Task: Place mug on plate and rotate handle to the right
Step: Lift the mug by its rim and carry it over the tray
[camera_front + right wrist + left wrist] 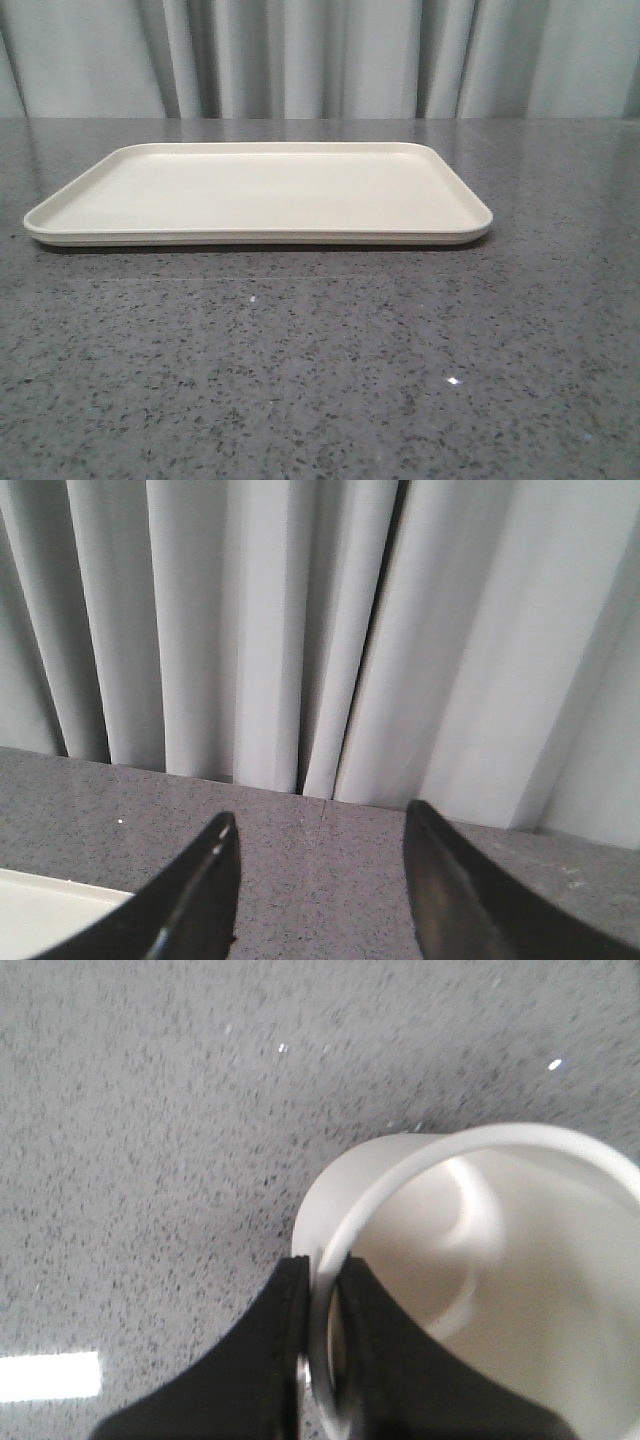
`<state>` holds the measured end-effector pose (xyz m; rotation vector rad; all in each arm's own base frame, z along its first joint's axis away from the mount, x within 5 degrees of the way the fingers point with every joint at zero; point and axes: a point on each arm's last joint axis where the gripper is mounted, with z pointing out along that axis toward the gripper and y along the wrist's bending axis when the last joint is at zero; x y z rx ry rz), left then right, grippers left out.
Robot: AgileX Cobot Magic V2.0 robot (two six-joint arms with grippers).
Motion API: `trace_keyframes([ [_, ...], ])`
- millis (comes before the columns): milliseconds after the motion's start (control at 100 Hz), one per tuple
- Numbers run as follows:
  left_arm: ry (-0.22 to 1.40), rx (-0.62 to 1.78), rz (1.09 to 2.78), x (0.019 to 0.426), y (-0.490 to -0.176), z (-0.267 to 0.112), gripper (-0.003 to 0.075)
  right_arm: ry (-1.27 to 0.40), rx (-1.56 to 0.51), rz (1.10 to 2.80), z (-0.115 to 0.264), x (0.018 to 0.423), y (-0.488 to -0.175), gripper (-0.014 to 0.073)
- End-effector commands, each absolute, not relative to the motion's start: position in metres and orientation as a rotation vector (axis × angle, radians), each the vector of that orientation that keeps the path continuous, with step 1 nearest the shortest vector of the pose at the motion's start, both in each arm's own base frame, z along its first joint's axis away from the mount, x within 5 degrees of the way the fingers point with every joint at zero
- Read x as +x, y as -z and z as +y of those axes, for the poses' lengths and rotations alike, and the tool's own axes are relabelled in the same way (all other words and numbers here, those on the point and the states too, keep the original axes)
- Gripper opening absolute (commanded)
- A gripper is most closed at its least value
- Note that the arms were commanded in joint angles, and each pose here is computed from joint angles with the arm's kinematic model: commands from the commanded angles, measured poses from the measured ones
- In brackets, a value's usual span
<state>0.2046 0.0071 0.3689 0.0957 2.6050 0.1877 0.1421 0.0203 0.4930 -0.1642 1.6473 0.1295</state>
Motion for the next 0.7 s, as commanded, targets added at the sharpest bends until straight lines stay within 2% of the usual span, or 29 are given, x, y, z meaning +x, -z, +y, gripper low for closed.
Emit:
trace_keyframes([
  [0,-0.132,0.103,2.476,0.205,-0.397,0.003,-0.002,-0.109,-0.151,1.544,0.018,0.138,-0.509,0.0391],
  [180,0.004,0.166,2.389,0.217,-0.426,-0.014,-0.002,-0.109,-0.152,1.547,0.018,0.138,-0.508,0.0391],
  [350,0.107,0.349,2.327,0.244,-0.449,-0.057,-0.002,-0.109,-0.152,1.549,0.018,0.138,-0.508,0.0391],
  [510,0.177,0.524,2.285,0.27,-0.456,-0.107,-0.002,-0.11,-0.153,1.552,0.018,0.138,-0.508,0.0391],
  [690,0.222,0.65,2.291,0.296,-0.444,-0.154,-0.002,-0.11,-0.154,1.556,0.018,0.138,-0.508,0.0391],
])
